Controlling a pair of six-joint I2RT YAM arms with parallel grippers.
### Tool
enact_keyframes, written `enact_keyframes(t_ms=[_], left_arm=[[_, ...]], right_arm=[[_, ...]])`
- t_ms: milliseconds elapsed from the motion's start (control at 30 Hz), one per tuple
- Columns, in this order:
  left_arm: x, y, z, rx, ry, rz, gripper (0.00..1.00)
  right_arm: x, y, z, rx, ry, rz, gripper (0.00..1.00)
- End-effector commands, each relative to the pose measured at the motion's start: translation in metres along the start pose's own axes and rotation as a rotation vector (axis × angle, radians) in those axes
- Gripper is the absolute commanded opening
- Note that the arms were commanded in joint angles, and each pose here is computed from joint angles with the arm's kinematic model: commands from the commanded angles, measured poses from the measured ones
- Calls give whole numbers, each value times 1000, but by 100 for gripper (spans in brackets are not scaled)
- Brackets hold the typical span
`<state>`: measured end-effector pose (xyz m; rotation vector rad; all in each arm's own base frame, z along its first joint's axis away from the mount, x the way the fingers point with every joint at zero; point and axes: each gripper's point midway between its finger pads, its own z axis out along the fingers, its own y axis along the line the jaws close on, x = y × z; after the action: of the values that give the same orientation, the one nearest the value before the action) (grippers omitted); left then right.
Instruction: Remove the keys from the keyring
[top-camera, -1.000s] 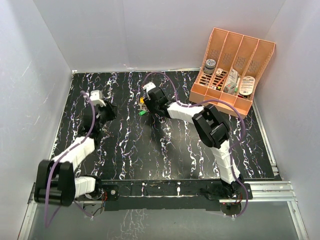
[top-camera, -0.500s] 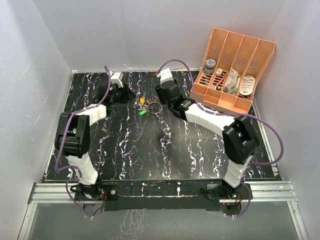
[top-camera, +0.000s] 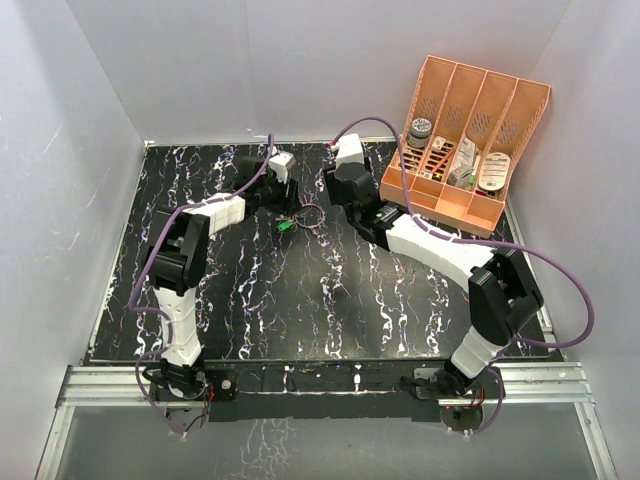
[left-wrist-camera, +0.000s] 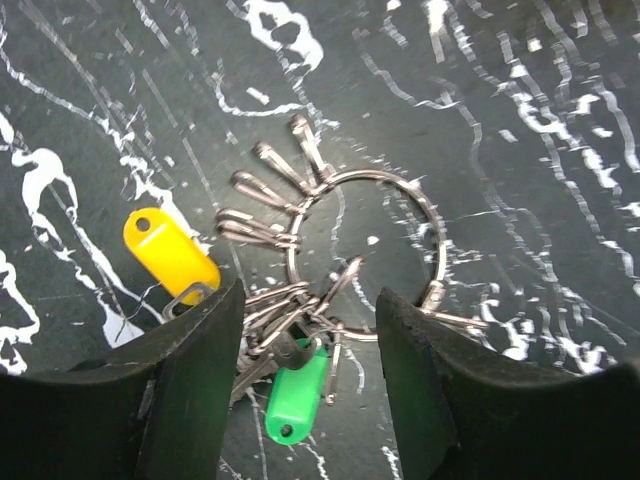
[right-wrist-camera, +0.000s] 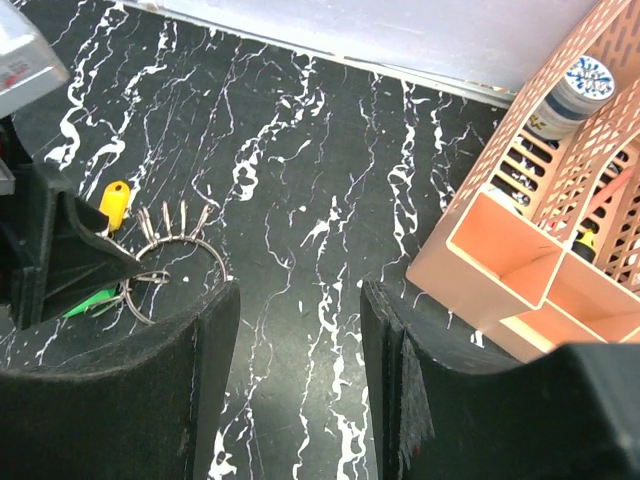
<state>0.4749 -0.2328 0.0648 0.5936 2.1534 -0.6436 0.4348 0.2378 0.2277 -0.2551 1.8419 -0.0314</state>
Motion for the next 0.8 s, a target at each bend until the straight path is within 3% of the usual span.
enact_keyframes(t_ms=[0,500,767], left_arm=[[0,13,1,-63,48,43,55],[13,18,27,-73,113,84,55],[37,9,35,-49,163,70,49]], right_arm=[[-25,2,-10,-39,-70,66,50],[-23,7,-14,-73,-74,77,50],[-23,5,-14,-63,-79,81,50]])
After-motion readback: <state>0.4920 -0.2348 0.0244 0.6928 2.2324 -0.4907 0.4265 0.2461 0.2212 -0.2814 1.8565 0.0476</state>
